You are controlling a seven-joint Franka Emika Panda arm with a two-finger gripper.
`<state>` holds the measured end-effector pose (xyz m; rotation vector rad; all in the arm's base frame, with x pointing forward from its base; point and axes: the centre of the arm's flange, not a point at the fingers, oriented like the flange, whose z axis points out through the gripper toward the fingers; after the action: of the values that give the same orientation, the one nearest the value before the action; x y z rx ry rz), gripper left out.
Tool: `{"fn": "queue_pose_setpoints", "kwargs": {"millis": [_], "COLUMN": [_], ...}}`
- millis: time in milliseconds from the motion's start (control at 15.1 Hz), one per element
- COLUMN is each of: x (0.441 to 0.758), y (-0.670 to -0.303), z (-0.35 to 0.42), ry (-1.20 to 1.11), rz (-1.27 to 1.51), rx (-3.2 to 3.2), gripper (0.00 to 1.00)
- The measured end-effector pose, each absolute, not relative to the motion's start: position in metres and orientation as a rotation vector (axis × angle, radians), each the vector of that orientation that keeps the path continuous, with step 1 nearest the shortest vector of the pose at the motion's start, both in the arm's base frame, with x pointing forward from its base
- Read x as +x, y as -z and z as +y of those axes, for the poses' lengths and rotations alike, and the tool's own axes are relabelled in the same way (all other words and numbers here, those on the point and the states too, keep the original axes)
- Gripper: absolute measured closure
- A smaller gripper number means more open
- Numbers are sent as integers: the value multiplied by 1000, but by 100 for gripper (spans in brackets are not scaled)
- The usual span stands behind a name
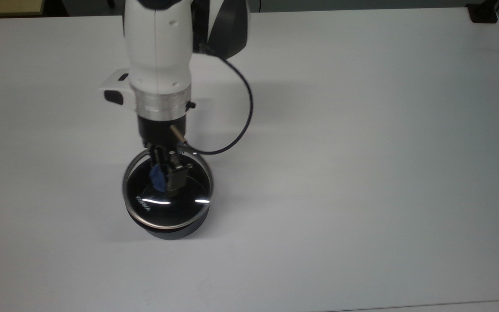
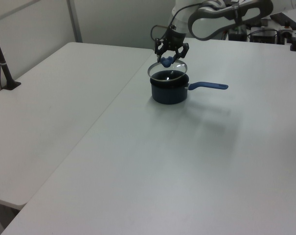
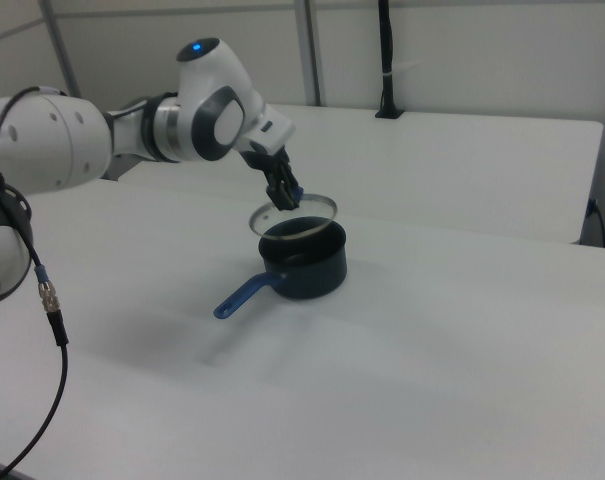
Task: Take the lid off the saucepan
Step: 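Lift the glass lid up off the saucepan rim, then carry the lid away from the saucepan and lower it onto the table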
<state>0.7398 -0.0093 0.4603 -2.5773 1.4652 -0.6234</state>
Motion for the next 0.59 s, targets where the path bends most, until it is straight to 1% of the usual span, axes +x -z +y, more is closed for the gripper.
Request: {"fn": "queue_pose_setpoints", "kwargs": {"millis": [132,264,462,594], "x": [736,730,717,705], "y": [-477,-484,-476,-461], "z": [25,62,131,172], "ry": [615,589,532,485], "rz": [1409,1377,1333,1306], "rx": [-2565,-2571,-2589,-2615], "gripper": [39,39,39,38]}}
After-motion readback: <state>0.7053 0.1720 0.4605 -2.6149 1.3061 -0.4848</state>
